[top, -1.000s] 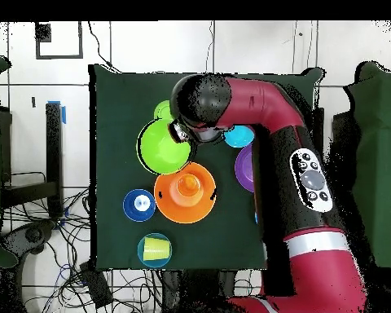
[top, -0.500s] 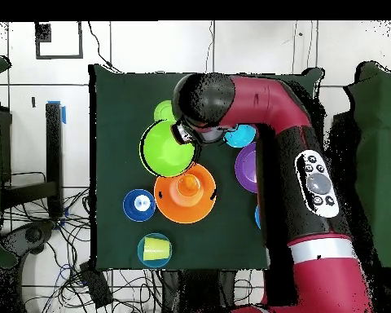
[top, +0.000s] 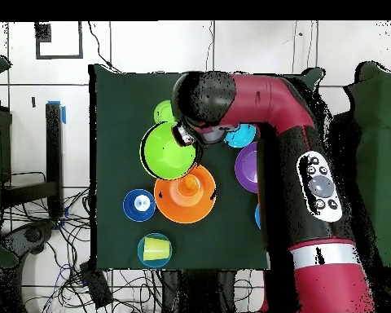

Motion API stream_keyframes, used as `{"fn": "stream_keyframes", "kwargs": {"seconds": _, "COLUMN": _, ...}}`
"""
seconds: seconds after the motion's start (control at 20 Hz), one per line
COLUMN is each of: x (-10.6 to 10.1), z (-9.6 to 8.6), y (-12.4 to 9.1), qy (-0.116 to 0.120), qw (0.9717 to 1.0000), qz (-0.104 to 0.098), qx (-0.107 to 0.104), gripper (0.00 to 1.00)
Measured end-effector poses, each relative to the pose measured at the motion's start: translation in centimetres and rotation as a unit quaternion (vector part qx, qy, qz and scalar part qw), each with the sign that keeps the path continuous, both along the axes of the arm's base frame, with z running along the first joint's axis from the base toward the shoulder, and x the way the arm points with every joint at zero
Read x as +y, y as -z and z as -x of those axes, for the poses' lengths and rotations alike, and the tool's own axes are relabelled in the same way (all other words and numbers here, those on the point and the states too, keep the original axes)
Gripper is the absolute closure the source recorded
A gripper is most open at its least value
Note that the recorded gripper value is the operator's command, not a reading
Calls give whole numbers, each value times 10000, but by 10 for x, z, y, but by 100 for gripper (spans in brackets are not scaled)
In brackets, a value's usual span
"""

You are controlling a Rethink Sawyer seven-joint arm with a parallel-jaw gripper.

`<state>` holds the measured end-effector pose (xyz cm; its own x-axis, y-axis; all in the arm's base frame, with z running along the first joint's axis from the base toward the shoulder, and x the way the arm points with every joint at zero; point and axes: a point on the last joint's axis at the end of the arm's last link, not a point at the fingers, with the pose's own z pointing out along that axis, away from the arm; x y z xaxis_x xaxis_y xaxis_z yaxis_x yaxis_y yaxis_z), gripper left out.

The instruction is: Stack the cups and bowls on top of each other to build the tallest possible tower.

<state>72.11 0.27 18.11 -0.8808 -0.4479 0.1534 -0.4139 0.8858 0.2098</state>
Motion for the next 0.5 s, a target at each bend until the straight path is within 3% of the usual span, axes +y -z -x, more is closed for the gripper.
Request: {"fn": "stream_keyframes", "kwargs": {"seconds": 0.5, "x": -3, "z": 9, "y": 6, "qy": -105, "qw": 9996, "qz": 112, "qx": 240, "gripper": 100}}
